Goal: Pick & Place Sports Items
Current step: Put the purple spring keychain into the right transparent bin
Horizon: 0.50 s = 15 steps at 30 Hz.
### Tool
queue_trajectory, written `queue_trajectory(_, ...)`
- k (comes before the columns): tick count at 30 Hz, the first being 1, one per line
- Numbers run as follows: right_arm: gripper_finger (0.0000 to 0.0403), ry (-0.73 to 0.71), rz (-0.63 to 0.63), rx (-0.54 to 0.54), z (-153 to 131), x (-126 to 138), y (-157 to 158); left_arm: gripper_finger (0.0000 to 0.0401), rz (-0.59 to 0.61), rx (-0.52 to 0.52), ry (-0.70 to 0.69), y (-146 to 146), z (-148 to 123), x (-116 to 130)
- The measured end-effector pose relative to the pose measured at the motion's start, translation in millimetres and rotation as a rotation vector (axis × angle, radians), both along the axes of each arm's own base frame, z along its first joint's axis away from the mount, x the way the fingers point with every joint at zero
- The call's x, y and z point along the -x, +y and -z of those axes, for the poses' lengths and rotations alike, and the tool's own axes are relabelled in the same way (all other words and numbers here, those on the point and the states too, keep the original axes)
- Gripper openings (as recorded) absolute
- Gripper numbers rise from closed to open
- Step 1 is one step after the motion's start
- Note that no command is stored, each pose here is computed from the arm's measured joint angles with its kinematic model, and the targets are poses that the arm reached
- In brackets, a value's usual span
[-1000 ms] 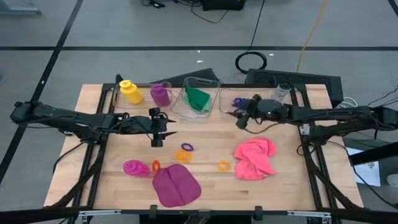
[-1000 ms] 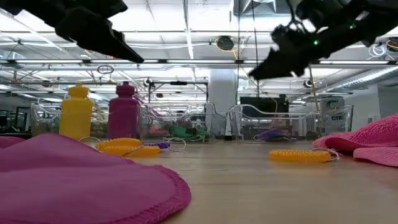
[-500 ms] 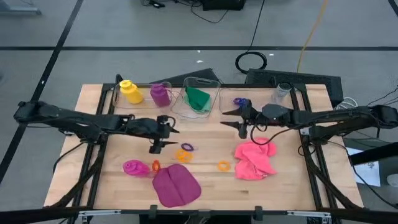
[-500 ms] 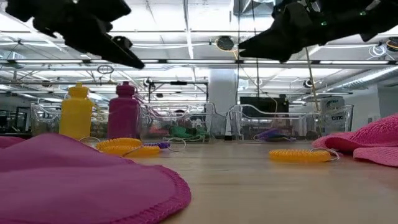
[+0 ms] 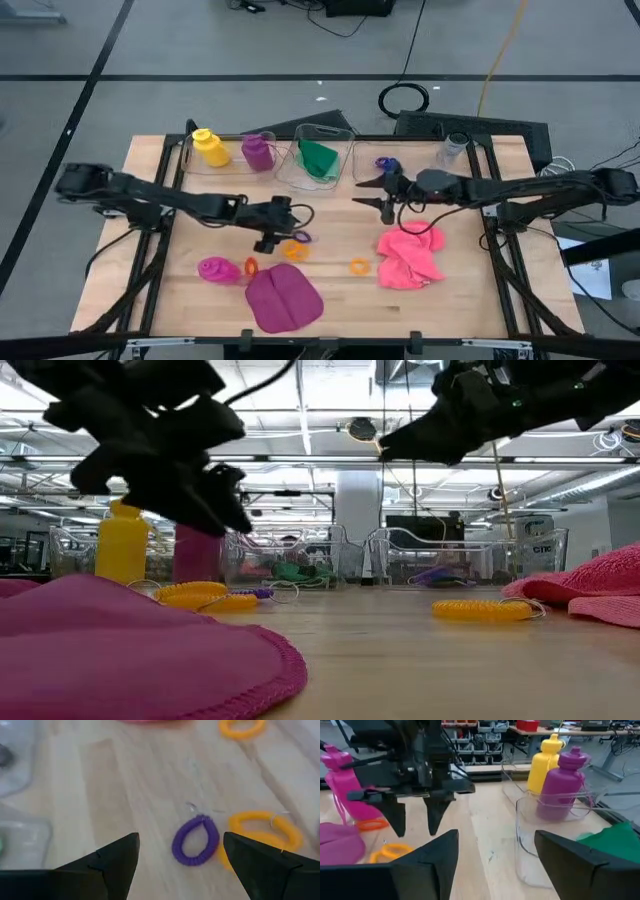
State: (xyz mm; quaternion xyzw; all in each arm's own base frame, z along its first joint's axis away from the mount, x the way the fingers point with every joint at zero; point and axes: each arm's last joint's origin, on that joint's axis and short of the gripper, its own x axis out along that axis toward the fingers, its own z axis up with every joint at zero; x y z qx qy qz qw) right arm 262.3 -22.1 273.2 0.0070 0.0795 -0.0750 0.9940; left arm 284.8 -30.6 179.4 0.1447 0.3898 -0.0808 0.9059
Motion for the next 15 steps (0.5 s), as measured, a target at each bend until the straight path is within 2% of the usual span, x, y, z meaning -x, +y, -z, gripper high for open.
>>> queue_trajectory(9,0.0192,0.009,0.000,-0.001,4,-3,0,0.0244,-0.089,0.027,0.072,14,22,-12)
queue_trajectory(15,0.0192,0.014,0.000,0.000,5,-4,0,0.0243,-0.090,0.041,0.103,19,31,-18)
